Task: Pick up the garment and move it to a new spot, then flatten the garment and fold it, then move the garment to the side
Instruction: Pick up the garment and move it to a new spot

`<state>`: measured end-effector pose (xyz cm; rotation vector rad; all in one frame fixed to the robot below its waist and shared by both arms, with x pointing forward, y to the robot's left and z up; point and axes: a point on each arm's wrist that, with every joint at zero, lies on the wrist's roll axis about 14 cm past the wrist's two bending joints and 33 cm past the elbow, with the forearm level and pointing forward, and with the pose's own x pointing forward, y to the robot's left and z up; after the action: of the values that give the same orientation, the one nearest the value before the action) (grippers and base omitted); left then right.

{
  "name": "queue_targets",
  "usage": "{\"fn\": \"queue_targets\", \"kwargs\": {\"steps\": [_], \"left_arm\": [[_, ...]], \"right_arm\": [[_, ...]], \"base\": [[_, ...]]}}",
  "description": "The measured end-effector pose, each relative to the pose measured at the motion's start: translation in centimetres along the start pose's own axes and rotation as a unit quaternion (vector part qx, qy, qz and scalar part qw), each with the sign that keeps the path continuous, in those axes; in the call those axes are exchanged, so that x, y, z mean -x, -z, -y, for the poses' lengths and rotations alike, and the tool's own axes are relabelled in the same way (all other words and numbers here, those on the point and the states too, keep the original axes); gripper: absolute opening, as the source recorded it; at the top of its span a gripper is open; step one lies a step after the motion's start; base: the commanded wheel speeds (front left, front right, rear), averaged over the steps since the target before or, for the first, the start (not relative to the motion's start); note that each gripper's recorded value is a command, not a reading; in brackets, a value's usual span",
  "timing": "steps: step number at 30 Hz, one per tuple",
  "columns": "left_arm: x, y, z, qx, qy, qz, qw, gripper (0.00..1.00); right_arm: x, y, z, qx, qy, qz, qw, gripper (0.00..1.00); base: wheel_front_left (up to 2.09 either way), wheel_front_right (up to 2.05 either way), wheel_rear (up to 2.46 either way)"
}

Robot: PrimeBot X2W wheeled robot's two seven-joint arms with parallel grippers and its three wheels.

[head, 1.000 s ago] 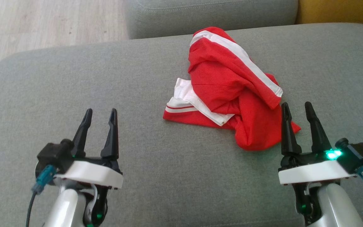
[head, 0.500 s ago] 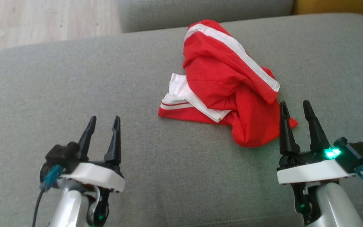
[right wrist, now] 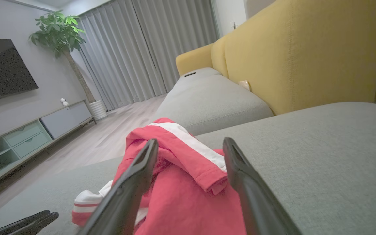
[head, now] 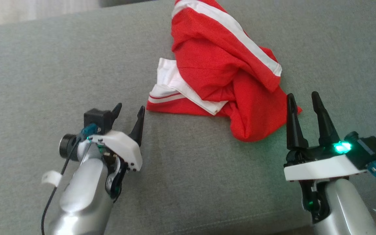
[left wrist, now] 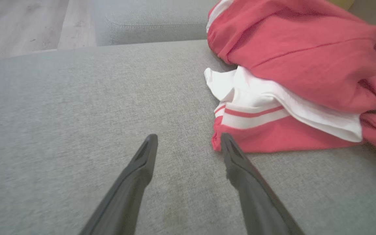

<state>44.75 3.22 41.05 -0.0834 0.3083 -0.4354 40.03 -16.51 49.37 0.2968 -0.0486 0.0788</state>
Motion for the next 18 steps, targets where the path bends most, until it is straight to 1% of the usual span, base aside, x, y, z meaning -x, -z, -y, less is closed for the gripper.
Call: {"fn": "queue_targets", "kwargs": {"steps": [3,8,11,18], "left_arm": [[-1.4,0.8,0.5,-0.007,0.015,-0.021,1.0,1.0],[-3.4,0.9,3.2,-0.021,0.073,-0.027,0.997,1.0],[-4.1,1.2,4.6,-0.021,0.097,-0.032,0.995,1.0],[-5.3,2.0,6.4,-0.029,0.129,-0.05,0.99,1.0]], "right_arm": [[0.0,0.5,0.6,0.002,0.008,-0.007,1.0,1.0],[0.1,0.7,1.6,0.005,0.023,-0.012,1.0,1.0],[0.4,0.9,2.1,0.005,0.031,-0.015,0.999,1.0],[0.5,0.6,2.9,0.007,0.043,-0.013,0.999,1.0]], "base": [[0.0,0.0,0.0],[0.0,0.0,0.0],[0.0,0.0,0.0],[0.0,0.0,0.0]]}}
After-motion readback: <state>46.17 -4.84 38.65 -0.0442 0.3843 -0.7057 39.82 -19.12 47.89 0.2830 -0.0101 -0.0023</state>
